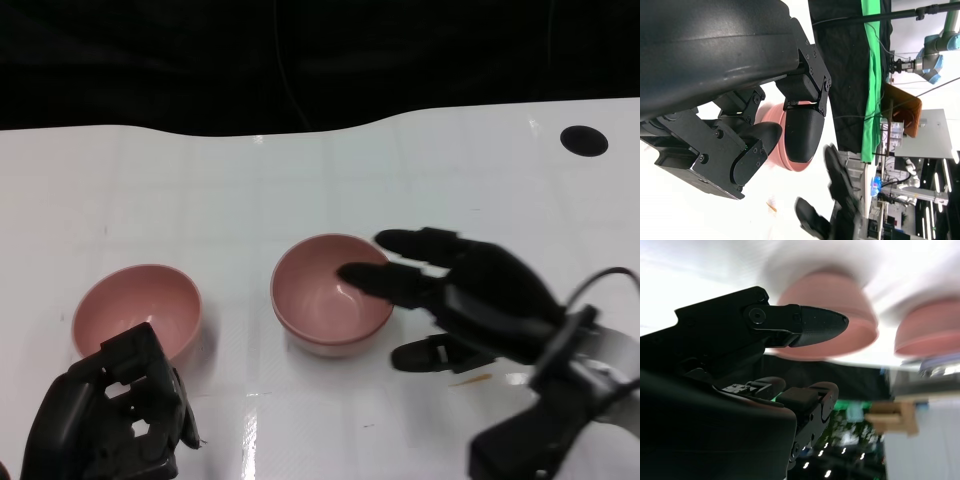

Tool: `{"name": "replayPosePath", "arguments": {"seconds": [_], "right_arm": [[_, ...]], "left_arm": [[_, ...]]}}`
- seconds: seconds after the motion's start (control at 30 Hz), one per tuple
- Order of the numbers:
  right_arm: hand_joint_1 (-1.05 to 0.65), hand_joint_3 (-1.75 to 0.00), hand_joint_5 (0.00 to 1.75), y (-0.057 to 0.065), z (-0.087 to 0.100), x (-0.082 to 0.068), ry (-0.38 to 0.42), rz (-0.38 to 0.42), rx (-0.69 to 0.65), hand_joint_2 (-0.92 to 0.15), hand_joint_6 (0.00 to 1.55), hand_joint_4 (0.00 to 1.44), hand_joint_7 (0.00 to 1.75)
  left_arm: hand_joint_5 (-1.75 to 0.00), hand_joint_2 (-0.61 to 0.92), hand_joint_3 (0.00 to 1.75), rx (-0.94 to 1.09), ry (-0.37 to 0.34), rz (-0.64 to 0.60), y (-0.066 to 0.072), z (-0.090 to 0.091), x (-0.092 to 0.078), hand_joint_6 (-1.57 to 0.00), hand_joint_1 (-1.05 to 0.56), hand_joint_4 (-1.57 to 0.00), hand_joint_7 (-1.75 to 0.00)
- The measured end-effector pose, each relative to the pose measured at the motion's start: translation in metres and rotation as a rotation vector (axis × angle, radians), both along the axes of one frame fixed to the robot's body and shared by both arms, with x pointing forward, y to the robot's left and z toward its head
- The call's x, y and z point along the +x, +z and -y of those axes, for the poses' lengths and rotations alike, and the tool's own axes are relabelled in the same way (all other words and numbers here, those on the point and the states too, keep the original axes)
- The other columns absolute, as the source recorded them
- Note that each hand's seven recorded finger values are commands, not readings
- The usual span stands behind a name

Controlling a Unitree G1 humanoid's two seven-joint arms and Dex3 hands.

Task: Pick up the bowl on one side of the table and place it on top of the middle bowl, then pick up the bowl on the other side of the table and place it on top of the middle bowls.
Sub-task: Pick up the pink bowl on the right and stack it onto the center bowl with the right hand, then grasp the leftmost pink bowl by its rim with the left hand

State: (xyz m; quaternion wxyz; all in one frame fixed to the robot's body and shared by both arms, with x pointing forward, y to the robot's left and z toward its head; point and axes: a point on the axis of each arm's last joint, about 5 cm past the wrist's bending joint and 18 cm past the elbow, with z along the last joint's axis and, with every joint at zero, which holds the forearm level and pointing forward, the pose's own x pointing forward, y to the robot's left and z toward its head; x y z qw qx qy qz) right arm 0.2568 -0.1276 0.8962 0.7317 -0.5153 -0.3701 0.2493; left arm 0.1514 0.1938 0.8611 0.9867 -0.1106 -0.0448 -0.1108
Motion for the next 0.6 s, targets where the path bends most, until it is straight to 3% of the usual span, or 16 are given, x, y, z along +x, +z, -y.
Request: {"name": "replayPosePath", "arguments": {"seconds": [0.17, 0.37, 0.47, 0.57, 0.6], "right_arm": [[-0.68, -0.43, 0.11, -0.010, 0.040, -0.016, -0.093, 0.029, 0.065, -0.92, 0.62, 0.63, 0.07], [-0.61, -0.38, 0.12, -0.026, 0.064, -0.040, -0.164, 0.001, 0.177, -0.92, 0.68, 0.75, 0.06], [-0.36, -0.21, 0.25, -0.031, 0.069, -0.048, -0.198, -0.041, 0.298, -0.92, 0.86, 0.97, 0.11], [-0.29, -0.17, 0.31, -0.038, 0.067, -0.056, -0.233, -0.087, 0.411, -0.92, 0.91, 1.03, 0.11], [-0.16, -0.24, 0.59, -0.040, 0.066, -0.057, -0.235, -0.104, 0.446, -0.90, 1.04, 1.10, 0.18]], "left_arm": [[-1.75, 0.46, 1.36, -0.001, 0.010, 0.000, 0.000, 0.000, 0.001, -0.77, -0.01, -0.89, -1.73], [-1.75, 0.47, 1.36, -0.012, 0.021, -0.003, -0.001, -0.003, 0.002, -0.77, -0.01, -0.89, -1.74], [-1.75, 0.44, 1.40, -0.015, 0.028, -0.004, -0.001, -0.004, 0.002, -0.77, -0.01, -0.90, -1.74], [-1.75, 0.44, 1.41, -0.011, 0.037, -0.003, -0.001, -0.007, 0.003, -0.77, -0.01, -0.90, -1.74], [-1.75, 0.42, 1.43, -0.010, 0.038, -0.001, 0.000, -0.007, 0.004, -0.77, -0.01, -0.89, -1.71]]}}
